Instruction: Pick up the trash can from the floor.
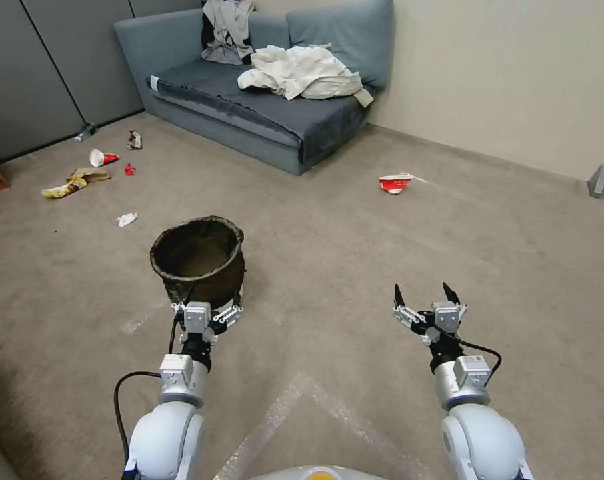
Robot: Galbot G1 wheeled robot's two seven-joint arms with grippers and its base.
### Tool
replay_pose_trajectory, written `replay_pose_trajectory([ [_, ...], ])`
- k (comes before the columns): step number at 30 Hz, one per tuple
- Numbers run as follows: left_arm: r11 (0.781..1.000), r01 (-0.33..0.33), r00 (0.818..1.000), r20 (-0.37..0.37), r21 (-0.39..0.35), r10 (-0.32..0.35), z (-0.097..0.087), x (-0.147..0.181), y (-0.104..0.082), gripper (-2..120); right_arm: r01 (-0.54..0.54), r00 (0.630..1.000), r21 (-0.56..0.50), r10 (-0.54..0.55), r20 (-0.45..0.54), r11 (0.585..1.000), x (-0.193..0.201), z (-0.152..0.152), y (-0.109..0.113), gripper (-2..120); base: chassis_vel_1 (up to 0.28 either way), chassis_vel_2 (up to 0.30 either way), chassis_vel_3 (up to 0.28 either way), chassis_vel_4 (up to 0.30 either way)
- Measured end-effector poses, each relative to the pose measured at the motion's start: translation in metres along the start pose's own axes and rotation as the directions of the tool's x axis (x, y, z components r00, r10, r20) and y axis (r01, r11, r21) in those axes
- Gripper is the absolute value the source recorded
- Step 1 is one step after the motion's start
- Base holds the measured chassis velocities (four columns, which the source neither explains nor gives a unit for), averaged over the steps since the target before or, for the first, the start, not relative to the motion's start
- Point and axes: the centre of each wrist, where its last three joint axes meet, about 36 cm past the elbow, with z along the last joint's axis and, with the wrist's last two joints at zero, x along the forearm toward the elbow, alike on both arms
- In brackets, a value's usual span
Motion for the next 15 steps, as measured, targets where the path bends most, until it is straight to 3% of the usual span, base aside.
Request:
replay_pose_trajectory([
  [15, 1.000, 0.000, 1.000, 0.000, 0.000, 0.000, 0.0000, 0.0000, 0.0000, 100, 0.000, 1.000, 0.000, 0.000, 0.000, 1.000, 0.0000, 0.0000, 0.0000, 100, 0.000, 0.000, 0.000, 0.000],
])
